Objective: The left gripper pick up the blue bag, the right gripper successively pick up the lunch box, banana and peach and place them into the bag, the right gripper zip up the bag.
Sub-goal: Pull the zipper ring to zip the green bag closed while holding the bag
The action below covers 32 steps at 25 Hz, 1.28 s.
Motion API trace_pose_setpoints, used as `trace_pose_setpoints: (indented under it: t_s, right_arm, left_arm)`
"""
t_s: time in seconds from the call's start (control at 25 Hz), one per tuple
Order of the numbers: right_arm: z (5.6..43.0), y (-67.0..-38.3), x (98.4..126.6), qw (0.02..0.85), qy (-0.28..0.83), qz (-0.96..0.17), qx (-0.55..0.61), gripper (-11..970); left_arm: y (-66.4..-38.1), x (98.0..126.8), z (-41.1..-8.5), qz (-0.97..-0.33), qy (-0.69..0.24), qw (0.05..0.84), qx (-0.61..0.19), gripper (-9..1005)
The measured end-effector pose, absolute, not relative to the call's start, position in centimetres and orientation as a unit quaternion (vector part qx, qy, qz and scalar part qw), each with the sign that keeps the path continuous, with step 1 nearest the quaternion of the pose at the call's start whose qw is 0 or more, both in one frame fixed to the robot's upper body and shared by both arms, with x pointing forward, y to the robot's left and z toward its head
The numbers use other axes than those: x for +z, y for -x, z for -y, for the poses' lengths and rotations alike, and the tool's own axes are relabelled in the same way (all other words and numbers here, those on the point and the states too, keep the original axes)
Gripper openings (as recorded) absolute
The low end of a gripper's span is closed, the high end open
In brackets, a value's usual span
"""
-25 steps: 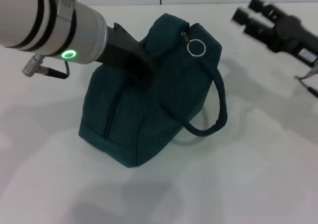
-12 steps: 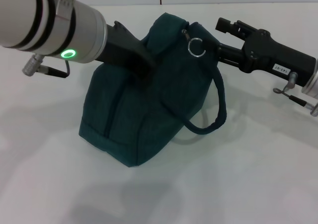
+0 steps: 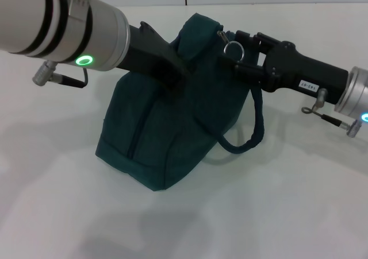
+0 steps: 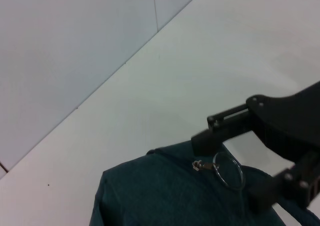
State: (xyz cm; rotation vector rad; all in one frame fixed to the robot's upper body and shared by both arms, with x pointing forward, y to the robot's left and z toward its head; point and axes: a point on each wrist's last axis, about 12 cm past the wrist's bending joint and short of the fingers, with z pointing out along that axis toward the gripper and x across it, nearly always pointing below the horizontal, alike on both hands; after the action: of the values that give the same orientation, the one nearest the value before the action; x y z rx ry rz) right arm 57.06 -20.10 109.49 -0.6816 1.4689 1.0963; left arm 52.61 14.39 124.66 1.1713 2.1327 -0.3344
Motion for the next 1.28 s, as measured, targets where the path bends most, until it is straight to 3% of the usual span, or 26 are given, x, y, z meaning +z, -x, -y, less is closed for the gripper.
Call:
trace_pose_setpoints:
  t_s: [0.72,0.92,1.12,1.28]
  right_arm:
    - [20.68,-56.10,109.22,0.564,0.277,-0.615,0.477,798]
    - [20.72,-56.16,109.15,0.564,0.275,-0.618,0.474,695]
    - [20.57,-56.36,109.24,0.563,0.277,-0.619,0.473,450]
    - [20.53,-56.49,109.20,0.563,0.277,-0.622,0.469,432]
  left_arm:
    - [-52.65,124.46,-14.62,-0.820,-0.446,0.336,-0.125,43]
    - [-52.58,124.50,-14.65,-0.820,-0.446,0.337,-0.125,43]
    - [-52.55,124.52,-14.64,-0.819,-0.446,0.337,-0.127,43]
    - [-52.51,124.51,-14.59,-0.819,-0.448,0.337,-0.127,43]
